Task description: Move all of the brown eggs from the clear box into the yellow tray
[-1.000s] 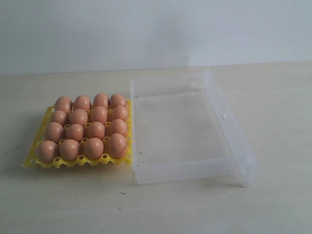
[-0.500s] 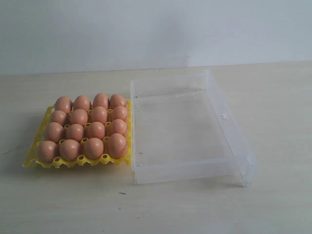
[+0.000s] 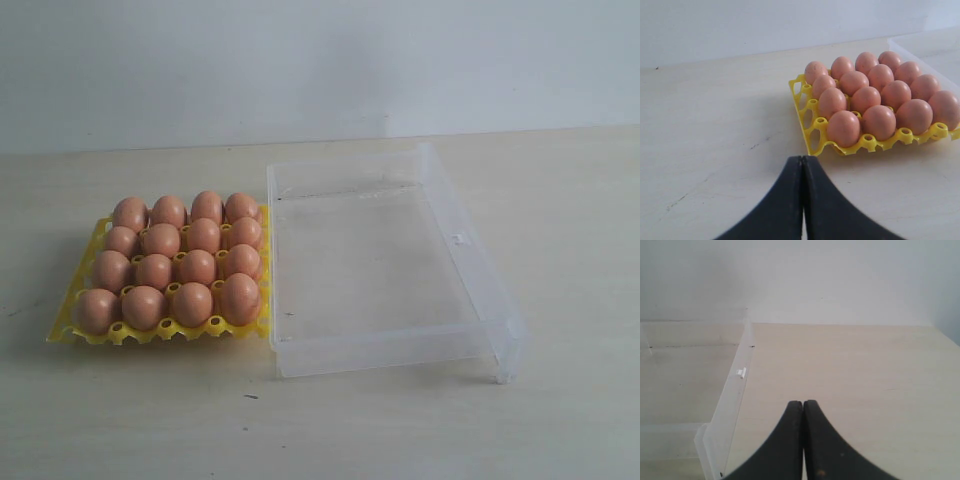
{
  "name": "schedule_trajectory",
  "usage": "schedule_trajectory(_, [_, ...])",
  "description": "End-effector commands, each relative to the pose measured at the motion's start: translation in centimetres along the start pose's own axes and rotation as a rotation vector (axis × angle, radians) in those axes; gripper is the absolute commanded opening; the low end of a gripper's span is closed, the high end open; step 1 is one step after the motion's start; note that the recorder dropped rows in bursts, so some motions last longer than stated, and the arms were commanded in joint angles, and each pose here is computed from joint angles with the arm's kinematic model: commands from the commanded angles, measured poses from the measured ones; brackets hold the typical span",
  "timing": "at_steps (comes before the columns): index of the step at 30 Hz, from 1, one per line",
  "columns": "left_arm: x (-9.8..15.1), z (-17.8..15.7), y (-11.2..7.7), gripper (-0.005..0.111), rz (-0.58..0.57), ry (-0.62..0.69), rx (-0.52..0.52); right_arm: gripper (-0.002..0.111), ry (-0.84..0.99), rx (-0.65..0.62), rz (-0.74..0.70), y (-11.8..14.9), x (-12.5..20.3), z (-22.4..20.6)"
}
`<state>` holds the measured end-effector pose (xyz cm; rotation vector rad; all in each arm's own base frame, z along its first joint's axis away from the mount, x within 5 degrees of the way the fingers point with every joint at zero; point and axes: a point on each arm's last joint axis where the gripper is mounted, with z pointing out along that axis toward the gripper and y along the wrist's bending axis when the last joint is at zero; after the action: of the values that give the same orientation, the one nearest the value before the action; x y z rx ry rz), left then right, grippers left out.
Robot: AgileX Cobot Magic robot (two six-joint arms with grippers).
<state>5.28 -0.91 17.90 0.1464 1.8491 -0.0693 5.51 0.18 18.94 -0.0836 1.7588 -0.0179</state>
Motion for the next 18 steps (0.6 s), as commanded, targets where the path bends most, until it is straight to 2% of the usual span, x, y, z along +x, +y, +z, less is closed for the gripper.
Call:
schedule_trajectory(1, [-0.22,-0.09,0.0,0.0,0.004,-0.017,0.001,0.0,-0.002,0.003,0.002,-0.01,0.12,-0.01])
schedule_trajectory(5, [-0.22,-0.09,0.0,0.0,0.004,-0.017,0.001,0.0,-0.004,0.003,0.059,-0.01,0.11,-0.01])
schedule_trajectory(18, [-0.22,-0.09,0.0,0.0,0.004,-0.017,0.001,0.0,-0.004,0.003,0.061,-0.01,0.11,-0.01])
